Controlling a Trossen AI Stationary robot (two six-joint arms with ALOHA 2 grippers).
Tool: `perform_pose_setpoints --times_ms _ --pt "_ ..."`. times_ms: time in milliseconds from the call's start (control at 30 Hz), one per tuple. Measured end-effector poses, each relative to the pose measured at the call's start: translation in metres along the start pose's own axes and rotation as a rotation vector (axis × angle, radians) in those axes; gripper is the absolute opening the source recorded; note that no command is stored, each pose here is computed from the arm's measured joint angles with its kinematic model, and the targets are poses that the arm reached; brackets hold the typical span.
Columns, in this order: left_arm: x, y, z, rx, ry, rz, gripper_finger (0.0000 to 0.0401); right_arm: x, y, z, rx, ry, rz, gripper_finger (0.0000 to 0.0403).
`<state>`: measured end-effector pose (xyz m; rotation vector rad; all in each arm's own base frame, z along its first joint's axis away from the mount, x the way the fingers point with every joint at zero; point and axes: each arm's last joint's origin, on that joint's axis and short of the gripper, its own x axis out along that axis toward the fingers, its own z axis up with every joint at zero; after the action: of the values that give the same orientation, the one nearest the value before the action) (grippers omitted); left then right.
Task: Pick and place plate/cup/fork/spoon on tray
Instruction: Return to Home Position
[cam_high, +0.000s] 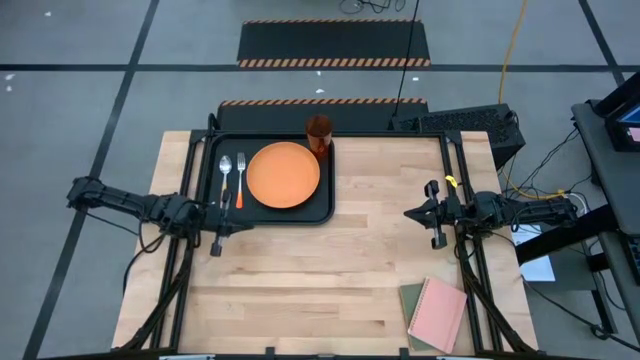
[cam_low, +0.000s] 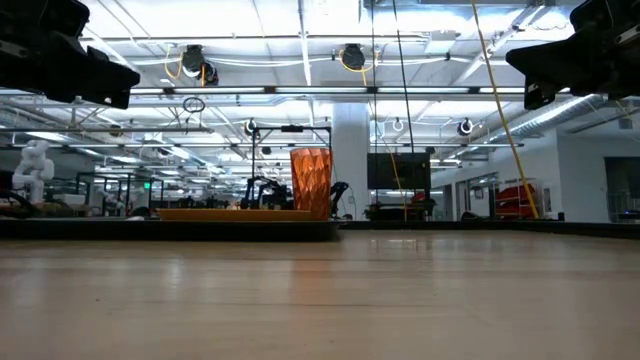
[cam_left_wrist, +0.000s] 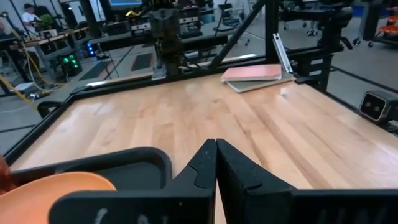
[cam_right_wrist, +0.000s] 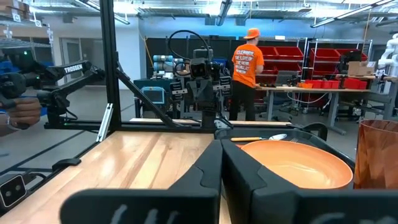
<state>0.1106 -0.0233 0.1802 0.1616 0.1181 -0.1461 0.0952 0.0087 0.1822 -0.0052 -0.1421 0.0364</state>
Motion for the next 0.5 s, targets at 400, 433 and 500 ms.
perform_pose_setpoints --times_ms 400,433,500 --pt "0.003 0.001 -0.021 -0.024 0.012 0.025 0.0004 0.0 0.0 0.0 0.0 0.0 0.0 0.0" --pt "0.003 0.002 -0.021 -0.022 0.013 0.029 0.0003 0.0 0.0 0.0 0.0 0.0 0.0 0.0" --pt "0.003 0.003 -0.021 -0.016 0.016 0.043 0.0005 0.0 0.0 0.0 0.0 0.0 0.0 0.0"
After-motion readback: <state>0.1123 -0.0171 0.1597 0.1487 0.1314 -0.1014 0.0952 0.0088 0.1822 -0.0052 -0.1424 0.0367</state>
